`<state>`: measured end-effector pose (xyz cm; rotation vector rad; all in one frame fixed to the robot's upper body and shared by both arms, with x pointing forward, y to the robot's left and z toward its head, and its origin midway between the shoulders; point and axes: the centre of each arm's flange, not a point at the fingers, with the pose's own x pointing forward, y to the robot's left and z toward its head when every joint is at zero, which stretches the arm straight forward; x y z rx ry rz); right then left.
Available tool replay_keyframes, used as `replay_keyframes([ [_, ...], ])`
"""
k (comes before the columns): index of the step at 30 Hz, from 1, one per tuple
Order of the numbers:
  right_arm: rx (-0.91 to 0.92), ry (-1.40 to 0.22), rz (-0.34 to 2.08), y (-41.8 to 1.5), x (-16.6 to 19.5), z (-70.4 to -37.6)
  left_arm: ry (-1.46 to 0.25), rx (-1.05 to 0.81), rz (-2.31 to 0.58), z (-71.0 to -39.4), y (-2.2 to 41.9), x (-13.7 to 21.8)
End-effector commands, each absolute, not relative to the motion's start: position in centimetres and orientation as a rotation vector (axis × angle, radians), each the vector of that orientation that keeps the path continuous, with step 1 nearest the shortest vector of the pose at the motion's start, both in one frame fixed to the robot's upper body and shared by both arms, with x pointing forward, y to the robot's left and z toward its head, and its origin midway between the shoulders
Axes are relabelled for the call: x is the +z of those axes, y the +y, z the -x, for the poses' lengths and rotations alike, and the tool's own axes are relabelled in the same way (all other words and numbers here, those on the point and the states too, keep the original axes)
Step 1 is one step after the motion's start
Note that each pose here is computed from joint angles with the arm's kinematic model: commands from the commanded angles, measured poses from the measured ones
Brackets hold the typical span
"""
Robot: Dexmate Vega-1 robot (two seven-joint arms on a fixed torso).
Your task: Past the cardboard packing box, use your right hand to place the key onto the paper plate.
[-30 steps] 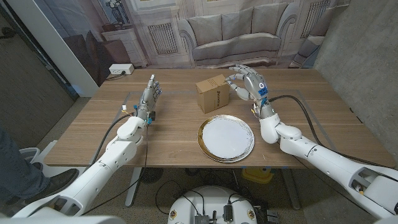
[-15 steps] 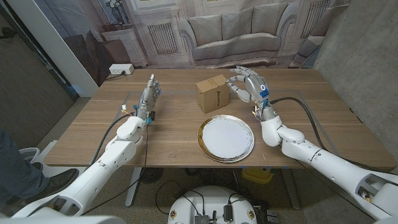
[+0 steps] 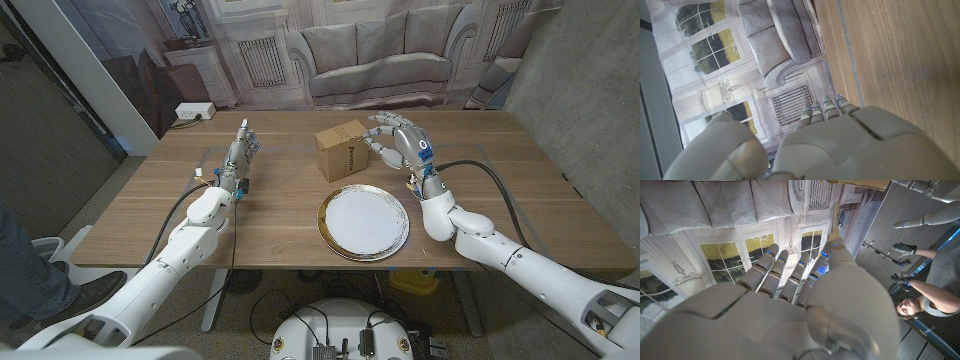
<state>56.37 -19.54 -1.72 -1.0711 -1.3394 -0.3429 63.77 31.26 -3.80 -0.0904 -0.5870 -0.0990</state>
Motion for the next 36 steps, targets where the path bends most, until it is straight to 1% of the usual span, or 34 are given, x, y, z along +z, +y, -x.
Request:
replay_keyframes([
  [1, -0.293, -1.300, 1.070, -19.7, -2.1, -55.6, -0.592, -0.091, 0.088, -63.6, 31.4, -3.6],
  [14, -0.258, -1.273, 1.091, -19.6, -2.7, -54.5, -0.590, -0.084, 0.090, -63.4, 31.5, -3.8],
  [36, -0.169, -1.191, 1.049, -19.1, -3.9, -53.4, -0.584, -0.085, 0.089, -63.5, 31.5, -3.8],
])
